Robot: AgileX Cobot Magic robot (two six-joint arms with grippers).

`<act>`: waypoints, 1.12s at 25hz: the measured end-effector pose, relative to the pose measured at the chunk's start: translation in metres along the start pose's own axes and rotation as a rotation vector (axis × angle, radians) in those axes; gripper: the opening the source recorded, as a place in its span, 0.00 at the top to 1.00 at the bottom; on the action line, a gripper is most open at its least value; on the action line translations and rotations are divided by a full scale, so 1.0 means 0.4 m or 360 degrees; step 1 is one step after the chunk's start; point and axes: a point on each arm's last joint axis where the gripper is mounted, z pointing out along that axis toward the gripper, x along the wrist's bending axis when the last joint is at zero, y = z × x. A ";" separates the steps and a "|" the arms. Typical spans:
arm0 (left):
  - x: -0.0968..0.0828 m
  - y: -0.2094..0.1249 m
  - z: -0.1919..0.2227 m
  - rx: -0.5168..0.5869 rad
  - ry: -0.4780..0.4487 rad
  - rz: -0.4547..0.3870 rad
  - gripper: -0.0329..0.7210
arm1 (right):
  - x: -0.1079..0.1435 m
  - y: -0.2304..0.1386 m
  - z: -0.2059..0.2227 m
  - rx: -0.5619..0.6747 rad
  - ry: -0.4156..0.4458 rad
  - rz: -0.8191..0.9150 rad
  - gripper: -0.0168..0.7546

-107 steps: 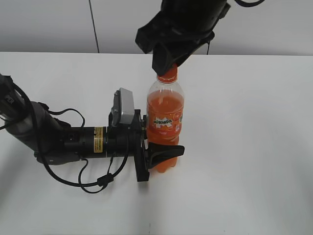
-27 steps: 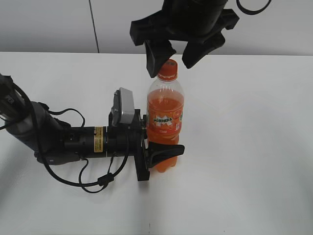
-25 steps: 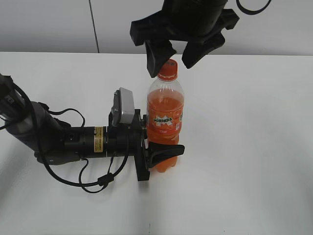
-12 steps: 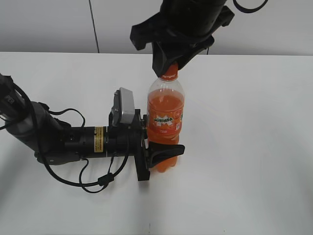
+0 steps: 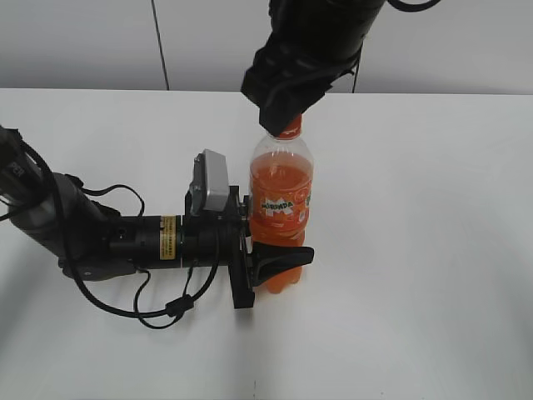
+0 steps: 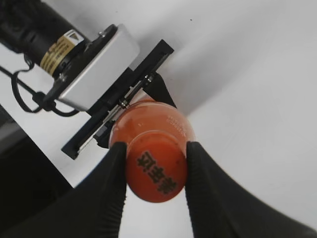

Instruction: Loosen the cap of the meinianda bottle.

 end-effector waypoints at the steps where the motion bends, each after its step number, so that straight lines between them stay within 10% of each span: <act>1: 0.000 0.000 0.000 0.0001 -0.0002 0.0002 0.45 | 0.001 0.000 0.000 -0.0002 0.0007 -0.0134 0.63; 28: -0.002 -0.001 0.000 0.0004 -0.0011 0.0026 0.45 | 0.008 -0.002 -0.007 -0.0039 0.0047 -0.2115 0.63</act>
